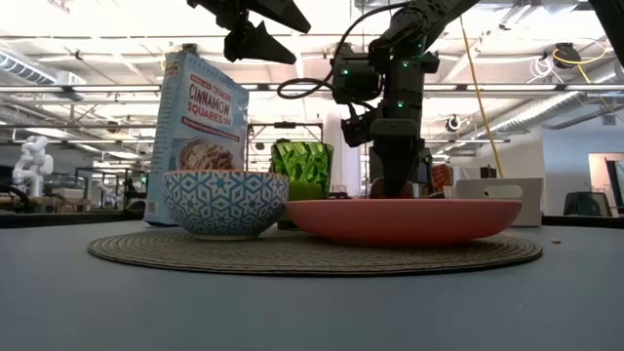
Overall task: Arrange a breakfast setting
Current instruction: Put the apple on the gray table mat to the right side of the green cup, then put the blue spoon on the gray table mat to the left side of the orange bowl
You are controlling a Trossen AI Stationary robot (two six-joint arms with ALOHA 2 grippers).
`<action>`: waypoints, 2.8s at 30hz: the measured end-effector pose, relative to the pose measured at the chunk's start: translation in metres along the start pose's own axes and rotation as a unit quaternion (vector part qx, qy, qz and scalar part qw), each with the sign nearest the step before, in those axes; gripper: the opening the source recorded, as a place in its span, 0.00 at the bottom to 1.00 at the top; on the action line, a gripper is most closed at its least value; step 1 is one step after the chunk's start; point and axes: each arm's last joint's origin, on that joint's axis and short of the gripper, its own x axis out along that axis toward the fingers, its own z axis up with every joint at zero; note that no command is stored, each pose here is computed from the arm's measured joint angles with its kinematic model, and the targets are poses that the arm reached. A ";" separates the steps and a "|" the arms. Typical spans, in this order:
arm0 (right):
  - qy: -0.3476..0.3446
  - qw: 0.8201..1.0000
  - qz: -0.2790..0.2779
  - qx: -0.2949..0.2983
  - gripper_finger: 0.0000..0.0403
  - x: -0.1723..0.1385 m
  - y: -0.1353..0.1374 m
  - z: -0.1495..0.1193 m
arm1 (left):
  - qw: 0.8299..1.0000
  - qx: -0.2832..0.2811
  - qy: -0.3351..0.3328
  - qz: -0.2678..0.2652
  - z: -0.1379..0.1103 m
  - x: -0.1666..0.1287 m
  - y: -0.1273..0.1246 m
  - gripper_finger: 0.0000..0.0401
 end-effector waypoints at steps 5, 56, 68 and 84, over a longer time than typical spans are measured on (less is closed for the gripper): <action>0.000 1.000 0.001 0.000 0.69 0.000 0.000 0.000 | 1.000 0.000 0.000 0.000 0.000 0.000 0.000 0.84; 0.004 1.000 -0.002 0.000 0.94 0.001 -0.010 0.000 | 1.000 -0.004 0.000 0.000 0.000 0.000 0.000 0.84; -0.010 1.000 -0.001 -0.001 0.94 -0.016 -0.009 -0.004 | 1.000 -0.003 0.000 0.000 0.000 0.000 0.000 0.84; -0.142 0.990 0.010 0.006 0.94 -0.098 -0.005 -0.028 | 0.999 -0.039 0.002 -0.027 0.000 -0.004 -0.004 0.84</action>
